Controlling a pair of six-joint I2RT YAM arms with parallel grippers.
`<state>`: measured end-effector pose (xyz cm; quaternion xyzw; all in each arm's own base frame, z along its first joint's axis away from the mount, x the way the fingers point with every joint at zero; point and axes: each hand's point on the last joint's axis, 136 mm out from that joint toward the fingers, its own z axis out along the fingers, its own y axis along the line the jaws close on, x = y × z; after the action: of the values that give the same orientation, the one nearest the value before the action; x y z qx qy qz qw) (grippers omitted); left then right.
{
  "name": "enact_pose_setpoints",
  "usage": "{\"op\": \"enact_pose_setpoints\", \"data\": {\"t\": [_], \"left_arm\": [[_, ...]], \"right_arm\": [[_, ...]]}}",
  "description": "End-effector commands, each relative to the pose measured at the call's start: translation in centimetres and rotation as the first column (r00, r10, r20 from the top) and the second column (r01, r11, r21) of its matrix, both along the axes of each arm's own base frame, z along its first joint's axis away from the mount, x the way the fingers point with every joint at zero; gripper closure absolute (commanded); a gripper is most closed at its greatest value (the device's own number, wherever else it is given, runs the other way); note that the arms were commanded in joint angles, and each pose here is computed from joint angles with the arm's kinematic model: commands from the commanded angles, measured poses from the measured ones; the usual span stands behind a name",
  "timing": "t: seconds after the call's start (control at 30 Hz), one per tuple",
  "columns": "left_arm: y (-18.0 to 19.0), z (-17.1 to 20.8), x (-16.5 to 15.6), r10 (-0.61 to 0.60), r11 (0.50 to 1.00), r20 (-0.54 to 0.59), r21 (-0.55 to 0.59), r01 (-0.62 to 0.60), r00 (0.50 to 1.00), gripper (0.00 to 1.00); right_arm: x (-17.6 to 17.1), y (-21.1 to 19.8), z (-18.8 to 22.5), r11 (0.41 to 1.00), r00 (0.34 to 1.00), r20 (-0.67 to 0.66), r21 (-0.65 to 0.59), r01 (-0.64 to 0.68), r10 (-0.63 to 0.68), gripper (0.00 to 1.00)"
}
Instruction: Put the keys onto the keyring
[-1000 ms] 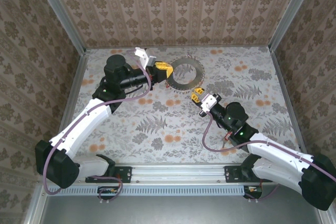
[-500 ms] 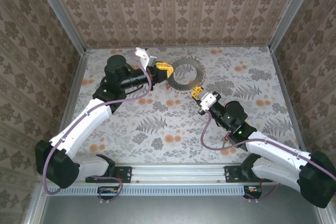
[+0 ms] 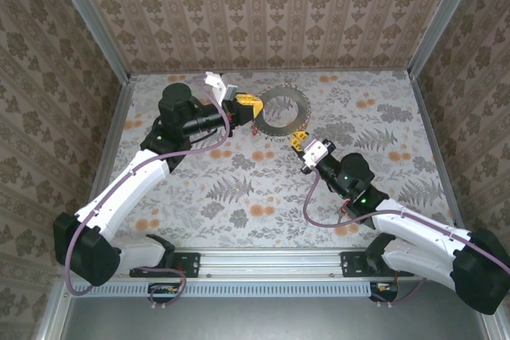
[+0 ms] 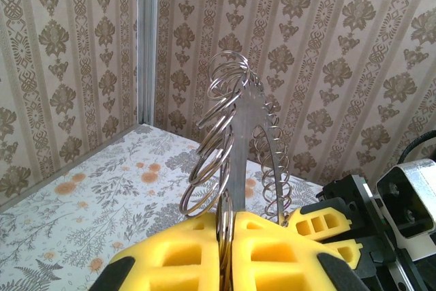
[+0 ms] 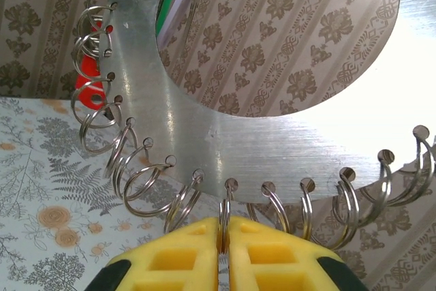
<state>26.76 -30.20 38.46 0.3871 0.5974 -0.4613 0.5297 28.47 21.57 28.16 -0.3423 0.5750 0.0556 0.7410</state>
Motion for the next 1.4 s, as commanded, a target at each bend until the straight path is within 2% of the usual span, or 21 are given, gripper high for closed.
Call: {"op": "enact_pose_setpoints", "data": {"t": [0.0,0.2,0.3,0.4,0.57,0.83,1.0,1.1,1.23,1.37], "left_arm": [[0.2,2.3,-0.9,-0.007,0.999,0.041,-0.041,0.009,0.999,1.0],[0.2,2.3,-0.7,0.004,0.999,0.035,-0.042,-0.002,0.999,1.0],[0.6,2.0,0.5,0.073,0.996,-0.007,-0.049,-0.073,0.997,1.0],[1.4,0.9,2.7,0.186,0.98,-0.107,-0.046,-0.192,0.977,1.0],[1.8,-1.3,4.4,0.238,0.963,-0.285,-0.055,-0.264,0.928,1.0],[2.6,-5.0,6.2,0.269,0.93,-0.563,-0.06,-0.363,0.782,1.0],[2.1,-7.6,6.3,0.208,0.931,-0.707,-0.067,-0.357,0.676,0.95],[2.0,-9.9,6.2,0.204,0.93,-0.776,-0.037,-0.366,0.596,0.88],[1.8,-12.5,6.0,0.196,0.93,-0.829,-0.011,-0.366,0.523,0.79],[1.1,-14.7,5.3,0.206,0.936,-0.848,0.025,-0.351,0.489,0.77]], "right_arm": [[0.1,-0.1,2.1,0.999,0.998,0.052,0.034,0.016,-0.018,0.89],[0.2,-0.3,2.3,0.999,0.998,0.058,0.045,0.028,-0.03,1.0],[0.2,-0.4,2.0,0.999,0.998,0.054,0.04,0.031,-0.033,1.0],[0.1,-0.4,1.8,0.999,0.999,0.039,0.044,0.029,-0.031,1.0],[0.2,-0.6,1.6,0.998,0.999,0.019,0.057,0.038,-0.039,1.0],[0.5,-0.9,1.9,0.991,0.999,-0.027,0.13,0.027,-0.024,1.0],[0.9,-0.7,1.8,0.987,0.997,-0.082,0.159,0.004,0.009,1.0],[1.2,-0.4,1.2,0.989,0.99,-0.134,0.146,-0.023,0.043,1.0],[1.7,-0.4,0.1,0.99,0.977,-0.204,0.135,-0.03,0.058,1.0],[2.1,-0.4,-1.1,0.991,0.957,-0.278,0.12,-0.052,0.084,1.0]]}}
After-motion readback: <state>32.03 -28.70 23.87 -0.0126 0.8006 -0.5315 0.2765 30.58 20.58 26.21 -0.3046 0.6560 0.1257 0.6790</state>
